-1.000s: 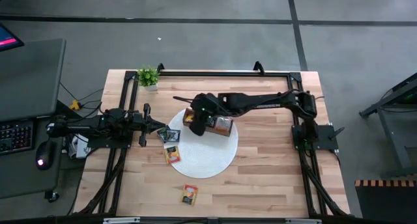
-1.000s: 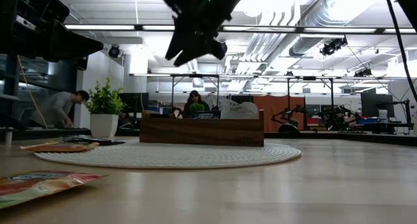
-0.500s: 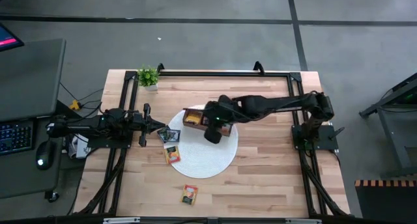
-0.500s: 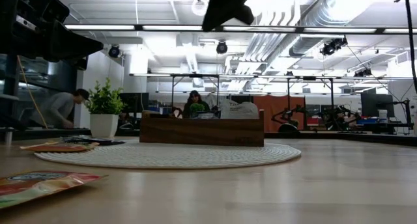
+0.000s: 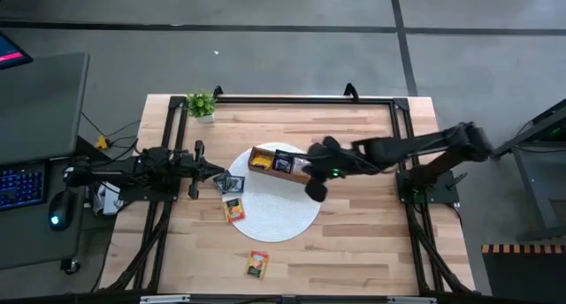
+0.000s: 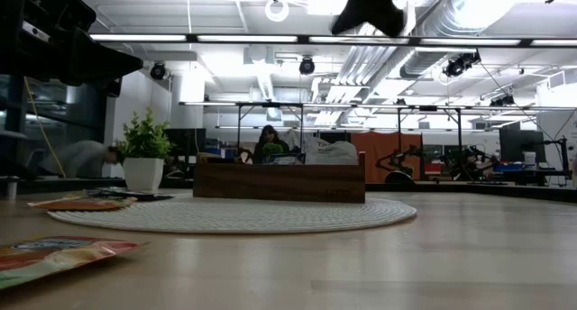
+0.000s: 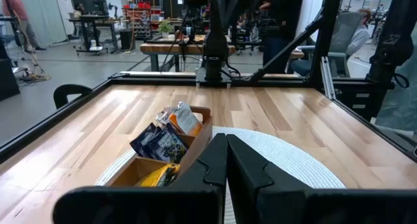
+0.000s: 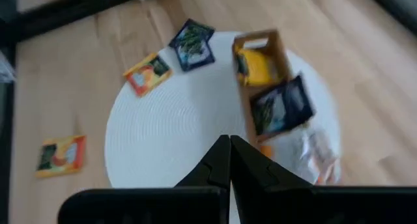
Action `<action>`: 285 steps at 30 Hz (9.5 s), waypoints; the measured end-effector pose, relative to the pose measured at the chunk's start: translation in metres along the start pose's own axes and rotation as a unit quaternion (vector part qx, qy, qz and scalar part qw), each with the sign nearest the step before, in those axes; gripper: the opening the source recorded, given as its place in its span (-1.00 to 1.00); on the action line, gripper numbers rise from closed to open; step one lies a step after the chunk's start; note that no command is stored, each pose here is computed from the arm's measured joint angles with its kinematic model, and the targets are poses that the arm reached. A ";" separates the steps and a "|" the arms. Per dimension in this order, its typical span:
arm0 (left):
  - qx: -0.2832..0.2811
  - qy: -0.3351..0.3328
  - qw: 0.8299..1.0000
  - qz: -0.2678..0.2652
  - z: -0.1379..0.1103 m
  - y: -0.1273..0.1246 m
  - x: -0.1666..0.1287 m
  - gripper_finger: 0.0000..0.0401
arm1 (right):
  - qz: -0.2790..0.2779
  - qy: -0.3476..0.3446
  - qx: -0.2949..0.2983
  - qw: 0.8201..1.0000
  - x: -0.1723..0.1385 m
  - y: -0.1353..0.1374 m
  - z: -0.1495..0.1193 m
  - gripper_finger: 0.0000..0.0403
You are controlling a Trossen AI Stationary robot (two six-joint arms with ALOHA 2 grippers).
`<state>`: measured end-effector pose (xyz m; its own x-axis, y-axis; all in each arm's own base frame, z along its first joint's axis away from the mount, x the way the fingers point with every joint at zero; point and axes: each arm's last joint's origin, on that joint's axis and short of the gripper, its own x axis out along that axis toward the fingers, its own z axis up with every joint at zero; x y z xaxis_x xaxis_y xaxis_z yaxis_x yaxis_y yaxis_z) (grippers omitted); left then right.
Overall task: Pick & Place Tea
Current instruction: Put the blue tea bag into the middle section of the wooden organizer
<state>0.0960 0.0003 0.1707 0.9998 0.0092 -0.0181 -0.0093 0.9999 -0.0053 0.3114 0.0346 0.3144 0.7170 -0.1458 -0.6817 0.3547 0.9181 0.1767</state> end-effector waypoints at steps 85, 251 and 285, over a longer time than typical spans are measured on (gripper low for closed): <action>0.000 0.000 1.000 0.000 0.000 0.000 0.000 -1.00 | 0.150 -0.278 -0.063 0.947 -0.033 -0.131 -0.223 -1.00; -0.321 0.436 0.762 0.354 0.018 -0.066 0.061 -1.00 | 0.159 -0.318 -0.057 0.933 -0.042 -0.132 -0.221 -0.94; -0.590 0.270 0.668 0.364 0.007 -0.022 0.059 0.37 | 0.159 -0.320 -0.056 0.932 -0.042 -0.132 -0.221 -0.94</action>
<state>0.1555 -0.0210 0.1768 0.5727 0.1687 -0.8022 -0.8164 0.0290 -0.5767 0.1020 0.0012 0.1633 0.9992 -0.0158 -0.0368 0.0228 0.9800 0.1975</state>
